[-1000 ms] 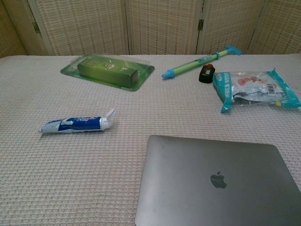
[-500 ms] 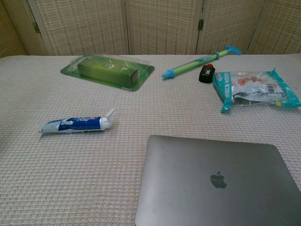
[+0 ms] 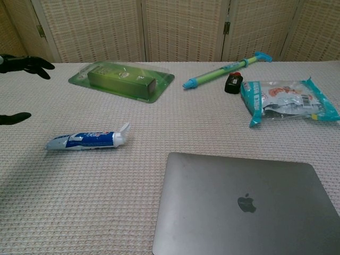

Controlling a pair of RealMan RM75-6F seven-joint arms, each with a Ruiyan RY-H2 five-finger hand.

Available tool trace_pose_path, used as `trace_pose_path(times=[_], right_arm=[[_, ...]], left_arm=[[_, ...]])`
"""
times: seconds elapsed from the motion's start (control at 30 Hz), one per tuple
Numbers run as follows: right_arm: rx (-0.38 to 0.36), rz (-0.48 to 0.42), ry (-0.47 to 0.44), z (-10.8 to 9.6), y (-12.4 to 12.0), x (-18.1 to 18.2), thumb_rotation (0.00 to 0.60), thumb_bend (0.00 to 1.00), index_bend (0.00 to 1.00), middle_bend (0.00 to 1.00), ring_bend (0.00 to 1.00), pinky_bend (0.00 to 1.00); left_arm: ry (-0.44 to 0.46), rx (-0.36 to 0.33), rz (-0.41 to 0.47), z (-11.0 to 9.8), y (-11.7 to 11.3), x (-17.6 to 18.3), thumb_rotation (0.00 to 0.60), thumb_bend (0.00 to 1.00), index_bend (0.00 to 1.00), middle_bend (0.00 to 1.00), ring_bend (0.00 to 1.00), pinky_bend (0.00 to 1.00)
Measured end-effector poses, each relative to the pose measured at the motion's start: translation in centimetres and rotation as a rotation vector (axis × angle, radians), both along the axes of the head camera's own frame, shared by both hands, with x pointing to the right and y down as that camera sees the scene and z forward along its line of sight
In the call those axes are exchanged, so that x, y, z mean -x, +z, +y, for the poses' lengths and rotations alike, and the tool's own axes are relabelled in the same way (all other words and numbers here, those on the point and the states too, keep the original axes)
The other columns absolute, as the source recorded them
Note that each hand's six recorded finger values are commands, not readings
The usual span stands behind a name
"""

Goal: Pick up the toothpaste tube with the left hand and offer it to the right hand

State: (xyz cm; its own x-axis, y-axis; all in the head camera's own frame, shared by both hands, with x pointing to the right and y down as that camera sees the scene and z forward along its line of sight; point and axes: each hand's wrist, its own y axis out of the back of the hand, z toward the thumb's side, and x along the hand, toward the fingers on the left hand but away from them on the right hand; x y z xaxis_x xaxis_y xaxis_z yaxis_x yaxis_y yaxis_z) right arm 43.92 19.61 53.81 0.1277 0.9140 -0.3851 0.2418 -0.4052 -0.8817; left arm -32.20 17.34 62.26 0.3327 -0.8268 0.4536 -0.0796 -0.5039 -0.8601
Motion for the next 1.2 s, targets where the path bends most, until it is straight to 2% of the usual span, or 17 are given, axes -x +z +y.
trace_pose_path(times=[0.23, 0.53, 0.83, 1.2], right_arm=[[0.005, 0.002, 0.002, 0.0, 0.2, -0.1, 0.600, 0.13, 0.00, 0.00, 0.00, 0.00], [0.009, 0.005, 0.006, 0.1, 0.4, -0.3, 0.600, 0.13, 0.00, 0.00, 0.00, 0.00], [0.014, 0.009, 0.017, 0.3, 0.4, -0.7, 0.600, 0.13, 0.00, 0.00, 0.00, 0.00], [0.025, 0.014, 0.022, 0.4, 0.7, -0.8, 0.600, 0.13, 0.00, 0.00, 0.00, 0.00]], left_arm=[[0.095, 0.043, -0.052, 0.3, 3.4, -3.3, 0.600, 0.35, 0.06, 0.15, 0.11, 0.00], [0.140, 0.049, -0.096, 0.5, 6.4, -5.6, 0.600, 0.35, 0.02, 0.12, 0.09, 0.00], [0.149, 0.045, -0.158, 0.0, 9.3, -5.5, 0.600, 0.35, 0.03, 0.12, 0.09, 0.00], [0.121, 0.065, -0.225, -1.2, 11.4, -3.6, 0.600, 0.34, 0.05, 0.11, 0.09, 0.00]])
